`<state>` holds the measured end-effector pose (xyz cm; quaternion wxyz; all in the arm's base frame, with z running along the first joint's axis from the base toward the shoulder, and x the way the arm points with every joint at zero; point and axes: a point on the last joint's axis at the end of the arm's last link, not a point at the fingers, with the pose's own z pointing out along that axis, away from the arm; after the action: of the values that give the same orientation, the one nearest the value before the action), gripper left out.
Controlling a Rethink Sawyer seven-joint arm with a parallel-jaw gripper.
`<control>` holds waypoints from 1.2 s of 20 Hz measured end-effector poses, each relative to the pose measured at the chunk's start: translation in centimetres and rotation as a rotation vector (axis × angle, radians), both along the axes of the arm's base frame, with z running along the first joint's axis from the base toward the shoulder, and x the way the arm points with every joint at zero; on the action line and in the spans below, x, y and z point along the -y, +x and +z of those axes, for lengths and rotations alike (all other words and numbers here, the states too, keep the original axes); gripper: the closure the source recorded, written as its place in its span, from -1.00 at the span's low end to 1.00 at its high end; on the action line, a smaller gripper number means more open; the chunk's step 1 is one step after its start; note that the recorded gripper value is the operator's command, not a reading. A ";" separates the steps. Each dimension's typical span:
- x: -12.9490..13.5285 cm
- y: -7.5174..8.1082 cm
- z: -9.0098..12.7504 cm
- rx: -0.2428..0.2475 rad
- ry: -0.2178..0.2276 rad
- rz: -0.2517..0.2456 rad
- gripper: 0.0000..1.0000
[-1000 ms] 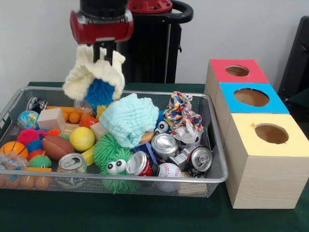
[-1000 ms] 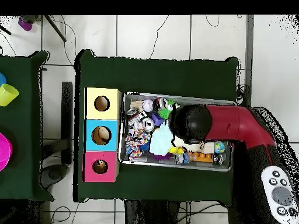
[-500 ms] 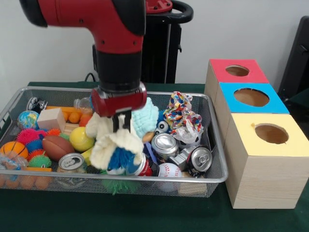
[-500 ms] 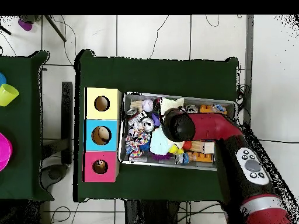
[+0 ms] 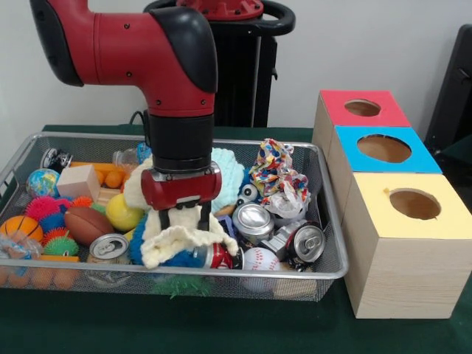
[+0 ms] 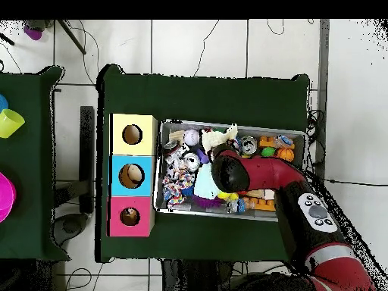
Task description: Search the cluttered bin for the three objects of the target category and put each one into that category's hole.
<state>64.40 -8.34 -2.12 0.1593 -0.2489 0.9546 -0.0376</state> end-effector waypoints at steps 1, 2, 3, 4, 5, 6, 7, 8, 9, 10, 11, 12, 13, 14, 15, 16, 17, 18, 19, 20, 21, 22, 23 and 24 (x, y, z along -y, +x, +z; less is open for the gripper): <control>0.2 0.1 0.0 0.014 -0.003 -0.003 -1.00; 0.3 0.1 0.0 0.016 -0.004 -0.003 -1.00; 0.4 0.1 0.0 0.023 -0.005 -0.005 -1.00; 0.5 0.2 0.0 0.027 -0.005 -0.007 -1.00; 0.6 0.2 0.0 0.037 -0.005 -0.012 -1.00; 0.7 0.3 -0.1 0.049 -0.002 -0.018 -1.00; 0.8 0.4 -0.1 0.056 0.002 -0.025 -1.00; 1.0 0.5 -0.3 0.065 0.010 -0.038 -1.00; 1.1 0.5 -0.4 0.070 0.016 -0.049 -1.00; 1.3 0.5 -0.6 0.072 0.025 -0.068 -1.00; 1.3 0.6 -0.7 0.072 0.030 -0.078 -1.00; 1.5 0.7 -0.8 0.069 0.041 -0.103 -1.00; 1.5 0.8 -0.7 0.065 0.049 -0.122 -1.00; 1.5 0.9 -0.7 0.061 0.058 -0.142 -1.00; 1.5 1.1 -0.5 0.054 0.065 -0.159 -1.00; 1.5 1.2 -0.3 0.047 0.071 -0.176 -1.00; 1.4 1.3 -0.1 0.035 0.073 -0.190 -1.00; 1.4 1.4 0.2 0.023 0.074 -0.205 -1.00; 1.0 1.4 0.6 0.011 0.066 -0.199 -1.00; 0.6 1.4 0.9 -0.002 0.059 -0.193 -1.00; 0.2 1.4 1.3 -0.014 0.051 -0.187 -1.00; 0.0 1.4 1.5 -0.021 0.049 -0.182 -1.00; -0.1 1.4 1.6 -0.027 0.047 -0.179 -1.00; -0.5 1.4 1.9 -0.043 0.045 -0.172 -1.00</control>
<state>65.78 -7.84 -0.18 0.1404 -0.1633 0.9762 -0.0242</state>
